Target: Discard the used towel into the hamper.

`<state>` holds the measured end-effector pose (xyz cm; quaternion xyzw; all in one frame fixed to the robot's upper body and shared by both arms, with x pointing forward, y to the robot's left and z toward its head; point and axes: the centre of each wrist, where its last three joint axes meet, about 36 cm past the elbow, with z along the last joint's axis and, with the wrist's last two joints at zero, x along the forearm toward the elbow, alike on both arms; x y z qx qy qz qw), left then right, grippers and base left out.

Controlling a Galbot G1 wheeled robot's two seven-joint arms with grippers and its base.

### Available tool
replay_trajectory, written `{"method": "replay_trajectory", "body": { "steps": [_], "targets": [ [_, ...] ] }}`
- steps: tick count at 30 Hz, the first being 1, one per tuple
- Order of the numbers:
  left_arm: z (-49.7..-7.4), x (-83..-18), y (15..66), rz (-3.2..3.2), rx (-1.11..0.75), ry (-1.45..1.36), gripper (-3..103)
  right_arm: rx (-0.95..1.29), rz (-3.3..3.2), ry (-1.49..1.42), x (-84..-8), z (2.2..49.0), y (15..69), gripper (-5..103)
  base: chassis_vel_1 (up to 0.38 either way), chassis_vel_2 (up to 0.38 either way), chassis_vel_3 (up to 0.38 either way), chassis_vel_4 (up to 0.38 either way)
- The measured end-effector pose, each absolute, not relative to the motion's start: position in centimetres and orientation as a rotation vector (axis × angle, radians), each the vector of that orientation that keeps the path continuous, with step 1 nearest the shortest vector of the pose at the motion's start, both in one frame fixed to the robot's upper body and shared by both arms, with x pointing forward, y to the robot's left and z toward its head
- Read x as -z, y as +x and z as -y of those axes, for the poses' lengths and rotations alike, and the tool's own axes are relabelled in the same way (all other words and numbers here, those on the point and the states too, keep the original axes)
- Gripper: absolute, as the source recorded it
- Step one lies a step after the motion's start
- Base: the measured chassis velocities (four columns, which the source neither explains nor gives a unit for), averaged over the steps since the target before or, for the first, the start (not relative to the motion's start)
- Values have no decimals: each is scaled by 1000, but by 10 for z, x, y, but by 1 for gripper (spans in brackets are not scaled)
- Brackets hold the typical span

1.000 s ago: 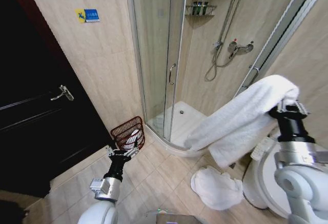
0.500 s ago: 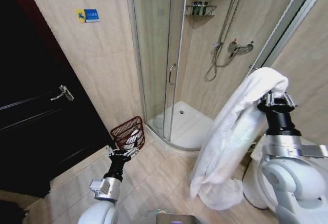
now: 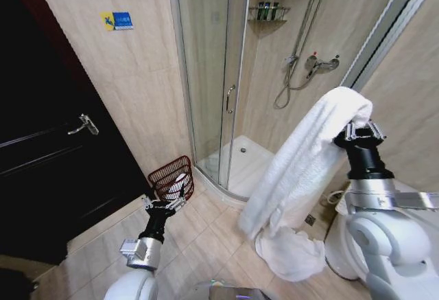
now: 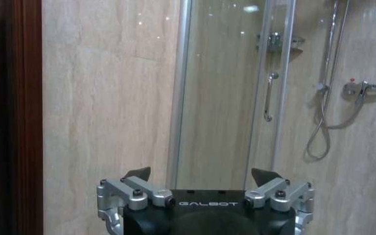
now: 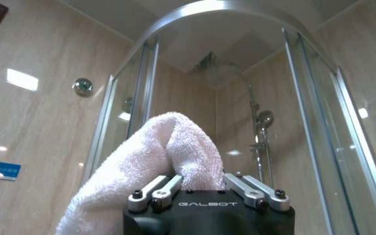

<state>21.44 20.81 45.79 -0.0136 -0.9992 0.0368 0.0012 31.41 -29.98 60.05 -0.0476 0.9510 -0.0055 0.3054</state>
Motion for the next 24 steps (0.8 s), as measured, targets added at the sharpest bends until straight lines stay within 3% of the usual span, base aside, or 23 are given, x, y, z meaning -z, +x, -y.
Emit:
{"method": "replay_trajectory", "body": {
  "steps": [15, 24],
  "targets": [
    [-208, -458, 214, 3137, -114, -43, 100, 20, -2500, -186, -605, 301, 320, 13, 157, 132, -133, -138],
    [-208, -458, 214, 3137, -116, -43, 100, 10, -2496, -216, -605, 301, 325, 13, -6, -21, 7, -8]
  ]
}}
